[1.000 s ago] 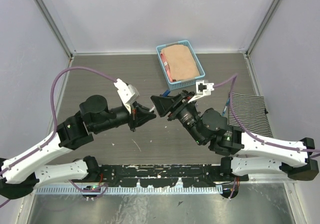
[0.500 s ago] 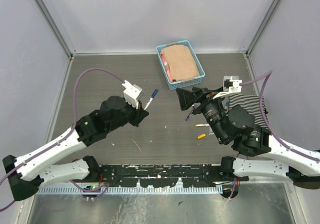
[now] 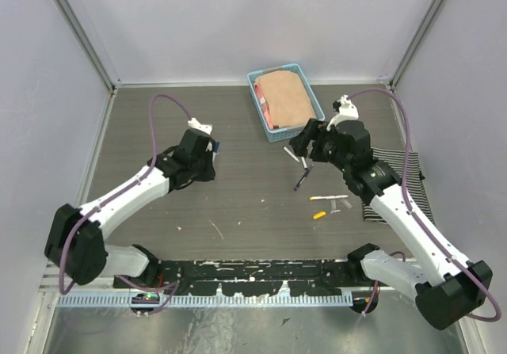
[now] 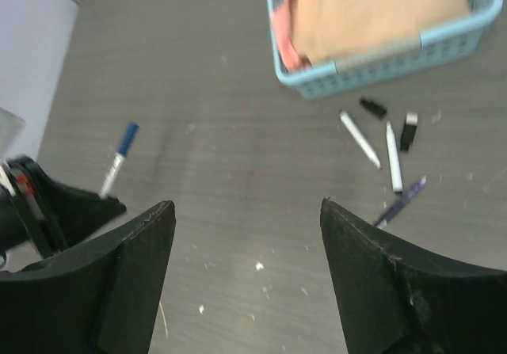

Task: Insert the pens into the pen caps
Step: Place the pen at the center of the board.

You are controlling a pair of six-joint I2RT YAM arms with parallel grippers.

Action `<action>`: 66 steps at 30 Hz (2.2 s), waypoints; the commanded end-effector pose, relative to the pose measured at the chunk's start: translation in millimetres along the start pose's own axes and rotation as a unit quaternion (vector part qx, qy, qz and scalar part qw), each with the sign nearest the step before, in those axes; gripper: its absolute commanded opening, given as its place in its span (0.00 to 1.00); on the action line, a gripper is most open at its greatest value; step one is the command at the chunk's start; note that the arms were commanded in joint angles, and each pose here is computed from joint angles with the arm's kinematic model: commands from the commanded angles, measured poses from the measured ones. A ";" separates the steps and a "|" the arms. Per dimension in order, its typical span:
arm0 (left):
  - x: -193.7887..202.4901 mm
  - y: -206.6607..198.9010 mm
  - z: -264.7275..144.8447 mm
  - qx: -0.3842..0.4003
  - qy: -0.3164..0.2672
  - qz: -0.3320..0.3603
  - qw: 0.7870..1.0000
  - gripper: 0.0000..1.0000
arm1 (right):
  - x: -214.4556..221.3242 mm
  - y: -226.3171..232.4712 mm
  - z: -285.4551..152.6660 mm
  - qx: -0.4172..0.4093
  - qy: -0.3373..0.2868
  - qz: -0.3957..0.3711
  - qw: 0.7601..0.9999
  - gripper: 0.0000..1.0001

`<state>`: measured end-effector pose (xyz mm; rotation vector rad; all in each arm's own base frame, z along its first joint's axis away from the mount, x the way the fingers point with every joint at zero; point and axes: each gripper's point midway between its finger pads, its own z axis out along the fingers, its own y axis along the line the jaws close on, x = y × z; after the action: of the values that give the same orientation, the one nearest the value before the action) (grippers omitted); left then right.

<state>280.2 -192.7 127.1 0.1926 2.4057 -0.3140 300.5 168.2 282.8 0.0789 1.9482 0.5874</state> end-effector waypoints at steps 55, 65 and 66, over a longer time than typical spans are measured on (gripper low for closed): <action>46.6 104.4 71.1 -0.175 0.135 -0.025 0.975 0.34 | 107.1 -32.8 -32.2 -0.041 0.132 0.055 0.989 0.79; 9.6 94.6 38.7 -0.161 0.093 -0.026 0.982 0.39 | 91.7 -51.1 -30.9 0.033 0.115 0.063 0.991 0.80; 4.2 91.9 33.2 -0.158 0.087 -0.026 0.983 0.40 | 89.2 -55.1 -30.4 0.050 0.112 0.069 0.990 0.80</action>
<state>308.8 -111.7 40.3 0.0188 2.6824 0.0991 228.8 150.1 169.8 0.1197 2.2643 0.7010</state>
